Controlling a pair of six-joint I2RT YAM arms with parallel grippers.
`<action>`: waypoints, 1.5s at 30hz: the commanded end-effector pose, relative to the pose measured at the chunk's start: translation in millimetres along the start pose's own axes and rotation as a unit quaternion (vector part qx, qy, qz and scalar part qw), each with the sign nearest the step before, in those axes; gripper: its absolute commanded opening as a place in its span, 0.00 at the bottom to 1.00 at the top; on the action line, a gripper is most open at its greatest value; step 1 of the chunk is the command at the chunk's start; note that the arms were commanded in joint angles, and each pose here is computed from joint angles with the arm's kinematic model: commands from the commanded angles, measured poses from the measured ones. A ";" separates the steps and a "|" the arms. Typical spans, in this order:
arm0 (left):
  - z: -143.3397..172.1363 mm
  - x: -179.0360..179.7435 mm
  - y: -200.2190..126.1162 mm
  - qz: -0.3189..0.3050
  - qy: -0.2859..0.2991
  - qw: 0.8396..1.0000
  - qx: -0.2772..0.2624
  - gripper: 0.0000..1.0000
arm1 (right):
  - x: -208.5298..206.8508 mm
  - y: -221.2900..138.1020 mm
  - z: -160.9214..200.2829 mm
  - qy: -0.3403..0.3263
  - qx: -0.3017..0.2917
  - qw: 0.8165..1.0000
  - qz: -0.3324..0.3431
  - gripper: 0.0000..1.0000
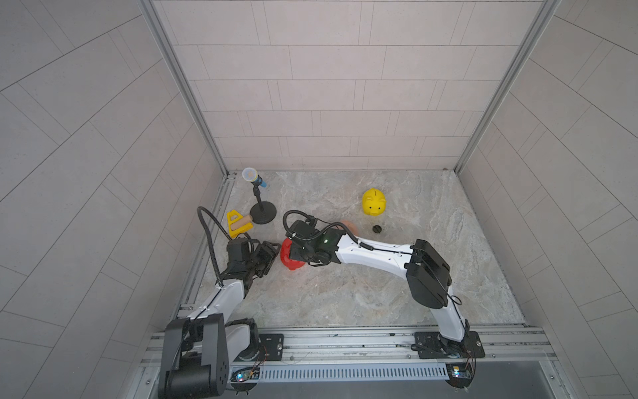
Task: Close piggy banks
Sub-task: Insert the knob into the piggy bank.
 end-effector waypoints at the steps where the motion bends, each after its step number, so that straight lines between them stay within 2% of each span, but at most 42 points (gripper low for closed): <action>1: 1.8 5.7 0.5 -0.007 0.007 1.000 0.001 0.66 | -9.0 -3.1 1.0 0.011 -0.009 1.000 0.021 0.00; 33: 12.5 10.9 2.2 0.009 0.009 1.000 0.016 0.66 | -24.6 11.1 4.7 0.085 -0.008 0.994 0.070 0.00; 45: 14.1 15.1 10.0 0.011 0.009 1.000 0.026 0.66 | -26.4 23.8 5.0 0.078 0.010 0.994 0.078 0.00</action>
Point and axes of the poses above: each gripper's point midway between its finger pads, its own y axis out along the fingers, its own x axis along the line the jaws close on, z = x × y, the point moved 5 cm from there along -y, back along the fingers, and after that the axes turned 3 degrees about y, right-handed, at the moved point
